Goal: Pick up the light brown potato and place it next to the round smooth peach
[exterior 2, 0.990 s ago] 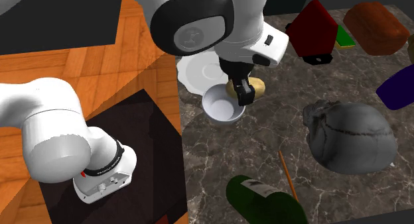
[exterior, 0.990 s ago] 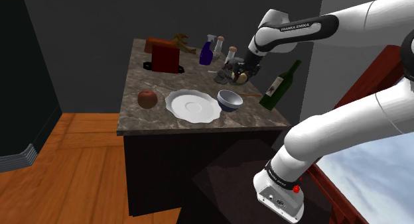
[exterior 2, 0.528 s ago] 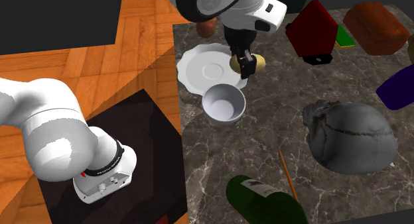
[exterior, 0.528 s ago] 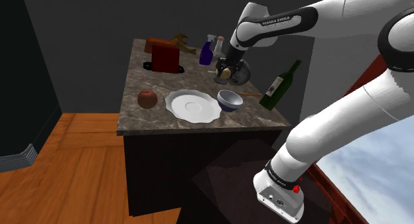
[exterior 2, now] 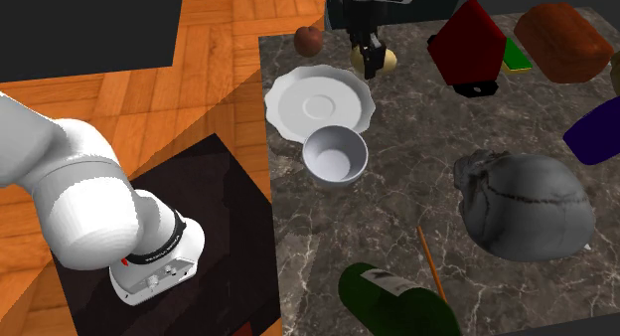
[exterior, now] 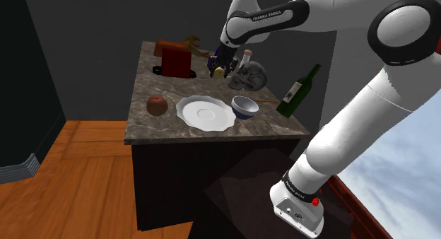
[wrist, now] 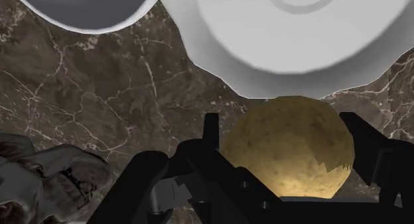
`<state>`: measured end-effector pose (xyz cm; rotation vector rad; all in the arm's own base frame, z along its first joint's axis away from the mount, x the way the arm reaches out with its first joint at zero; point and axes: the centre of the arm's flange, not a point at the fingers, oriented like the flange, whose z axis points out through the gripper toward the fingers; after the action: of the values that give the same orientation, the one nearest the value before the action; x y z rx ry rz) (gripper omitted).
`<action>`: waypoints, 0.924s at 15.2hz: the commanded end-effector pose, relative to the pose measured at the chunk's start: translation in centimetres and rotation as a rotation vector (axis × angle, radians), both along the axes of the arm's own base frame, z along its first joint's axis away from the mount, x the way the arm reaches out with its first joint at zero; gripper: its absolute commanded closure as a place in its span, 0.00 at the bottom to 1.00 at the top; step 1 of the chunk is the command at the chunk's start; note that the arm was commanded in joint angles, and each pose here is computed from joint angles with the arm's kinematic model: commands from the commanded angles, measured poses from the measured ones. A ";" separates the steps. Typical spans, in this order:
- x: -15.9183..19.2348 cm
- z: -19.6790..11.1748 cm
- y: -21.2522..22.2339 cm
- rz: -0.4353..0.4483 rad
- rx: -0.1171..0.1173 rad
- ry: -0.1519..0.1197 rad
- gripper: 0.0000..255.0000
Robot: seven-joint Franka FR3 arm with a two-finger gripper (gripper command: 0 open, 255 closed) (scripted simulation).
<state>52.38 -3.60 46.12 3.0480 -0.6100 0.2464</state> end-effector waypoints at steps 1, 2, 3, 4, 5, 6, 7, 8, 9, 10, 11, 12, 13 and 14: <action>1.9 -0.1 1.7 -0.001 0.001 0.000 1.00; 2.9 -0.1 2.6 -0.001 0.001 0.000 1.00; 3.9 -0.1 3.5 -0.001 0.001 0.000 1.00; 4.9 -0.1 4.3 -0.001 0.001 0.000 1.00; 5.9 -0.1 5.2 -0.001 0.001 0.000 1.00; 6.9 -0.1 6.1 -0.001 0.001 0.000 1.00; 7.9 -0.1 7.0 -0.001 0.001 0.000 1.00; 8.9 -0.1 7.8 -0.001 0.001 0.000 1.00; 9.9 -0.1 8.7 -0.001 0.001 0.000 1.00; 10.8 -0.1 9.6 -0.001 0.001 0.000 1.00; 11.8 -0.1 10.4 -0.001 0.001 0.000 1.00; 12.8 -0.1 11.3 -0.001 0.001 0.000 1.00; 13.8 -0.1 12.2 -0.001 0.001 0.000 1.00; 14.8 -0.1 13.1 -0.001 0.001 0.000 1.00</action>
<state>66.25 8.56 45.98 3.0486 -0.6103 0.2463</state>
